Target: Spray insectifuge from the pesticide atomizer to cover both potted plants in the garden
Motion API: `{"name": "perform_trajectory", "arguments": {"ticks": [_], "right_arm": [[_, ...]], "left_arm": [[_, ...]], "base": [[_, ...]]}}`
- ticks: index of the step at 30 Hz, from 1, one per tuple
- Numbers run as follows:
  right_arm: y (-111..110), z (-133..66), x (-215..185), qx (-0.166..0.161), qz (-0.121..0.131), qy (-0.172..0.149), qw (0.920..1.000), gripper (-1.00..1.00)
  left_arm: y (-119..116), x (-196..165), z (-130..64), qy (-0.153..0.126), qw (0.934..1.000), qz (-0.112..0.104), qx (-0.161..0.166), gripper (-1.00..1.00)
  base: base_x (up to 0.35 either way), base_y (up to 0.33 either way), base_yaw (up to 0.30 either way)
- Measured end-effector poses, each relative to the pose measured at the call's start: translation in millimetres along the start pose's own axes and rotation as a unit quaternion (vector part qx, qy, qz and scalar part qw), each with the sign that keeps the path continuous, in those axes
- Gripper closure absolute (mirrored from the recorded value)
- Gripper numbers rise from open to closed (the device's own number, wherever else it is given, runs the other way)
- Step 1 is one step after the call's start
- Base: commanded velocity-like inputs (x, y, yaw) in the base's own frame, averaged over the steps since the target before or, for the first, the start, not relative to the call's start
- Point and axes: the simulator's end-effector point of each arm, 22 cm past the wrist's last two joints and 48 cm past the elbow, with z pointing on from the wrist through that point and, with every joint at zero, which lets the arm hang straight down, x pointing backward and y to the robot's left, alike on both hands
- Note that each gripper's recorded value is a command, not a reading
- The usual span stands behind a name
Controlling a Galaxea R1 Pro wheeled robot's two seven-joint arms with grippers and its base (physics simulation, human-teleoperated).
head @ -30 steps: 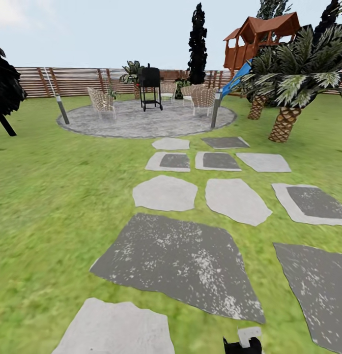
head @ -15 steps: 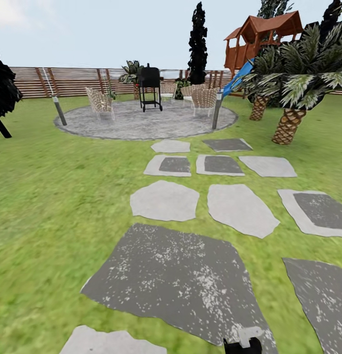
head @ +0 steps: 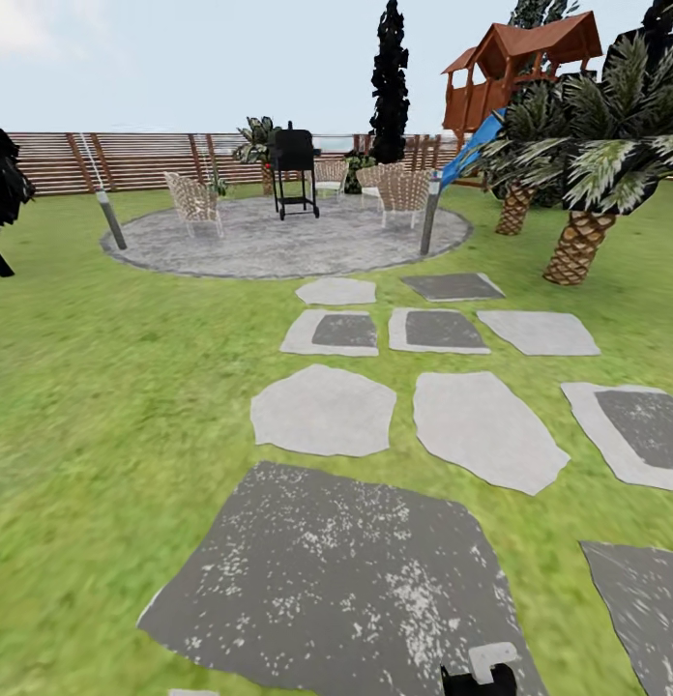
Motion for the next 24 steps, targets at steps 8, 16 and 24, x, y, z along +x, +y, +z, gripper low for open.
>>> {"name": "perform_trajectory", "arguments": {"ticks": [8,16,24], "right_arm": [[-0.9,-0.2,0.9,0.0,-0.001,0.001,1.0,-1.0],[-0.3,-0.2,1.1,0.0,-0.001,0.001,1.0,-1.0],[0.2,-0.2,0.9,0.0,-0.001,0.001,1.0,-1.0]], "left_arm": [[0.0,0.5,-0.1,0.0,1.0,0.0,0.0,1.0],[0.0,0.3,-0.1,0.0,1.0,0.0,0.0,1.0],[0.0,0.4,-0.1,0.0,1.0,0.0,0.0,1.0]], "base": [[0.338,0.0,0.0],[0.338,0.0,0.0],[0.338,0.0,0.0]]}}
